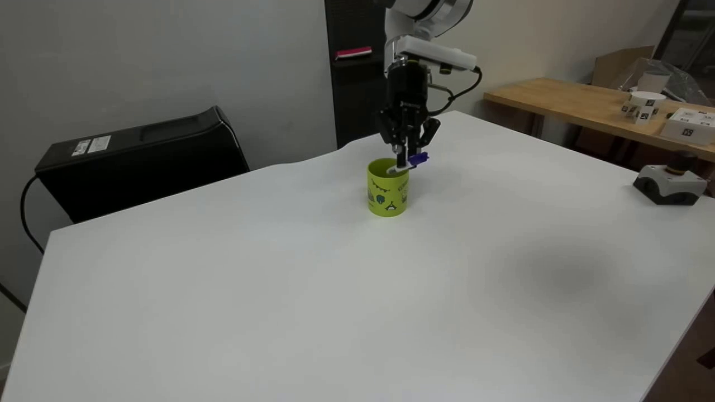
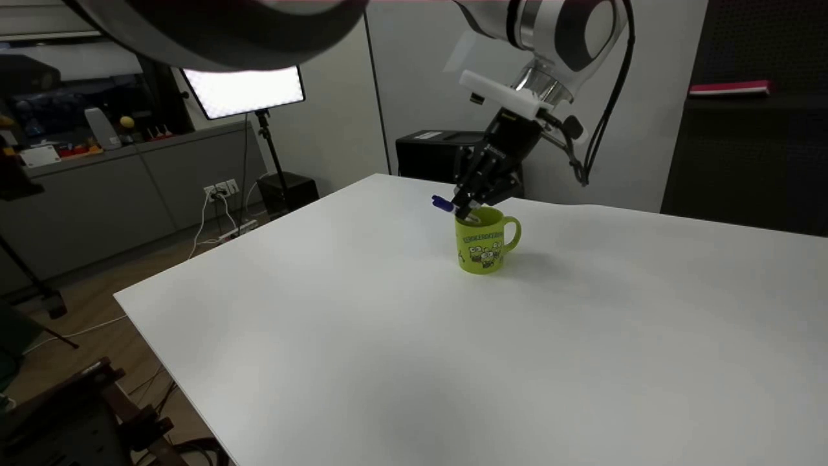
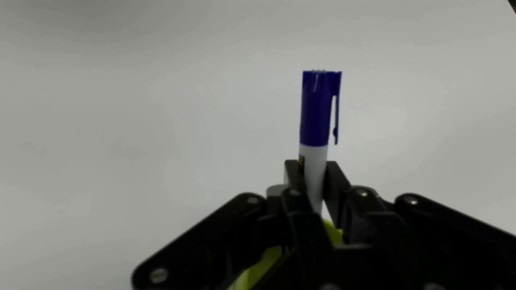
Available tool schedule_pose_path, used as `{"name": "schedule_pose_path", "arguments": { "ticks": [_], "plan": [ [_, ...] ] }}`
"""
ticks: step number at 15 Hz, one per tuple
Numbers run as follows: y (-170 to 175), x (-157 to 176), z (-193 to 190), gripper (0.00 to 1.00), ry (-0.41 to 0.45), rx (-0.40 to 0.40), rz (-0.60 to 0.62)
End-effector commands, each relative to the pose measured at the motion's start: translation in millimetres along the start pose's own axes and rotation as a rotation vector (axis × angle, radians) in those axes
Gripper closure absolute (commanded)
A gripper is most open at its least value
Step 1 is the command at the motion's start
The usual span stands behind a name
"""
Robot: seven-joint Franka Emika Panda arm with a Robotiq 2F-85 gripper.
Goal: Put the marker in the cup
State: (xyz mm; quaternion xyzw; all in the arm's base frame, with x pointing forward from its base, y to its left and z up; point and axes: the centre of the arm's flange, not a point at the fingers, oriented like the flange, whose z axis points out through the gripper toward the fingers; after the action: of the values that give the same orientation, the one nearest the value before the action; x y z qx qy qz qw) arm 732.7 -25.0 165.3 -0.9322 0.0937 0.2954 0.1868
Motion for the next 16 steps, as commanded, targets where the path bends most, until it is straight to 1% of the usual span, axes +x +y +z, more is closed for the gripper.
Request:
{"name": "schedule_pose_path", "arguments": {
  "ticks": [1, 3, 9, 16],
  "plan": [
    [-29, 57, -42, 0.96, 0.030, 0.020, 0.008],
    [-30, 60, -43, 0.96, 0.041, 0.025, 0.005],
    [-16, 66, -46, 0.96, 0.054, 0.034, 0.023],
    [-6, 71, -41, 0.96, 0.045, 0.030, 0.045]
  ]
}}
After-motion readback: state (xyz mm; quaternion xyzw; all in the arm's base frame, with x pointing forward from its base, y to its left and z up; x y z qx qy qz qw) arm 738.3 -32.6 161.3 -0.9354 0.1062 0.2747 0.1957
